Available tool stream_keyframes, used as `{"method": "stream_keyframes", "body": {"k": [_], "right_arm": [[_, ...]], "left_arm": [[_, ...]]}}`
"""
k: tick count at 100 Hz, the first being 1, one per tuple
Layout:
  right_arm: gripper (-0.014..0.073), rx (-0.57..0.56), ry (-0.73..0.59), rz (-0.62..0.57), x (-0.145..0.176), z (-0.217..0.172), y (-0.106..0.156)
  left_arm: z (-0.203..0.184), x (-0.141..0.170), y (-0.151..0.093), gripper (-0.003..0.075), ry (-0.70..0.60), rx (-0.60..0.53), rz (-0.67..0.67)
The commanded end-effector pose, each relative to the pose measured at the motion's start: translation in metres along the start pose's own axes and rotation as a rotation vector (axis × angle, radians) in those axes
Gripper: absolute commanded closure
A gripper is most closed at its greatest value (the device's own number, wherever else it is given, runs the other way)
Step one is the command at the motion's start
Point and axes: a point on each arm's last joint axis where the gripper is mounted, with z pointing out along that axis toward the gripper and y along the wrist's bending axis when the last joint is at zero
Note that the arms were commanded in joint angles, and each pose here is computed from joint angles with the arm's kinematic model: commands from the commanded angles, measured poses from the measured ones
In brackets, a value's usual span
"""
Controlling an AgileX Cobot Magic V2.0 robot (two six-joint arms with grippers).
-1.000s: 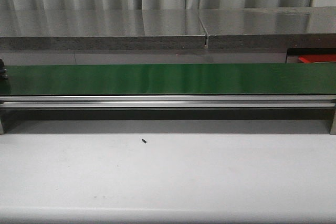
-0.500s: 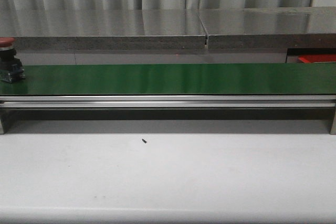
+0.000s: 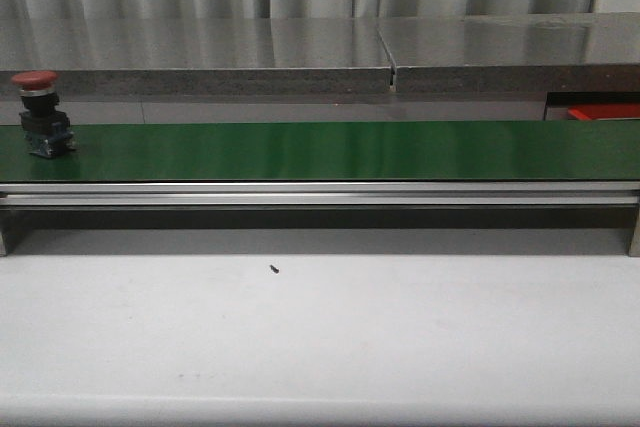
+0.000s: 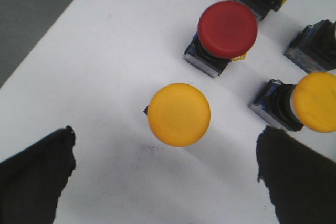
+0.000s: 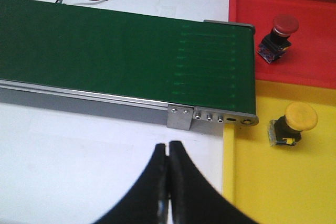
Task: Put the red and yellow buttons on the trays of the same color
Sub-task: 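Move the left gripper to a yellow push-button and grasp it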
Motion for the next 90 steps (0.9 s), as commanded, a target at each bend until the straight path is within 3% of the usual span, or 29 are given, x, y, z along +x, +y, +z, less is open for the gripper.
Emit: {"method": "stream_keyframes", "body": {"k": [1, 29, 54, 90], "right_arm": [[0.0712, 0.013, -0.092, 0.0, -0.013, -0.006, -0.001], [0.0712, 0.013, -0.092, 0.0, -0.013, -0.006, -0.001], [0.0712, 0.013, -0.092, 0.0, -0.013, -0.006, -0.001], [0.0712, 0.013, -0.092, 0.0, -0.013, -0.006, -0.001]], "left_arm": [[-0.016, -0.016, -0.001, 0.005, -0.114, 0.001, 0.0], [0.014, -0.014, 0.003, 0.005, -0.097, -0.006, -0.007], [0.016, -0.018, 0.004, 0.0064, -0.142, -0.012, -0.006], [0.014, -0.022, 0.003, 0.0343, -0.159, -0.01, -0.009]]}}
